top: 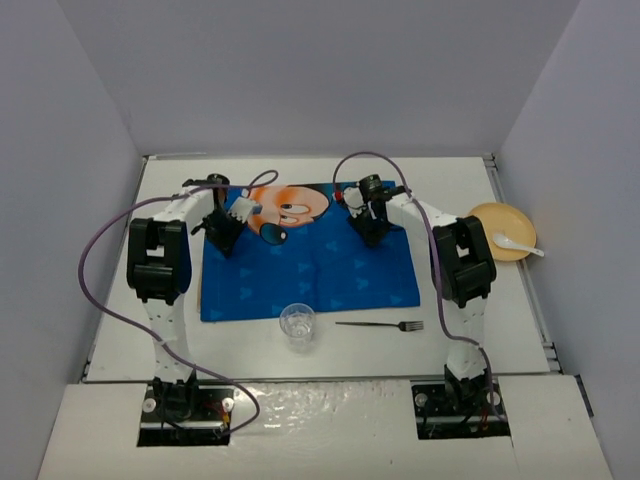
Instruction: Set the dinner table for one person
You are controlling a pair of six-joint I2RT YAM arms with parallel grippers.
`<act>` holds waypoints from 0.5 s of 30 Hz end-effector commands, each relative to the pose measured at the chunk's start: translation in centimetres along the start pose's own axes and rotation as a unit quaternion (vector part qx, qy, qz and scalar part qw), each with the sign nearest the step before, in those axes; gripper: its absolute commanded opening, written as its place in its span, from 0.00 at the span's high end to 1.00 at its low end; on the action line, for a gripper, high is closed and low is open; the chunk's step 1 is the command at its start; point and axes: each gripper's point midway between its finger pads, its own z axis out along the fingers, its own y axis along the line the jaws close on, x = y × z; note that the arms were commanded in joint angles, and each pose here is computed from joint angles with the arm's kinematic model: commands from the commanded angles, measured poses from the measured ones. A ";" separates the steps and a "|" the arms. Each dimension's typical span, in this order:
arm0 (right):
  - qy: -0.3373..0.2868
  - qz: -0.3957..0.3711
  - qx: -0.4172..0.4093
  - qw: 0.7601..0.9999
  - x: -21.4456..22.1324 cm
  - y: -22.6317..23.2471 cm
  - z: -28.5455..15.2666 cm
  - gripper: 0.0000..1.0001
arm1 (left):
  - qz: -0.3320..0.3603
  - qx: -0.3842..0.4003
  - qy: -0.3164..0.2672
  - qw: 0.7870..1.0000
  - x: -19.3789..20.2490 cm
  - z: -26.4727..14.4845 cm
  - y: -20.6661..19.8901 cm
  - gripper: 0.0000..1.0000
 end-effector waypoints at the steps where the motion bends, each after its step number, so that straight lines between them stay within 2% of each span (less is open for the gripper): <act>1: 0.002 -0.003 -0.016 1.000 -0.6 1.2 0.3 0.77 | 0.019 -0.010 -0.016 1.000 -1.9 -1.6 0.5 1.00; 10: 0.027 -0.009 -0.023 0.999 -1.0 1.9 3.1 0.77 | 0.001 -0.030 0.018 0.999 -2.3 0.6 3.3 1.00; 12: 0.028 -0.012 -0.026 0.999 -1.0 2.2 3.4 0.77 | 0.000 -0.036 0.016 0.999 -2.5 0.8 3.7 1.00; 15: 0.032 -0.014 -0.027 0.999 -1.0 2.5 3.9 0.74 | 0.000 -0.058 -0.017 0.998 -4.0 -0.1 4.5 1.00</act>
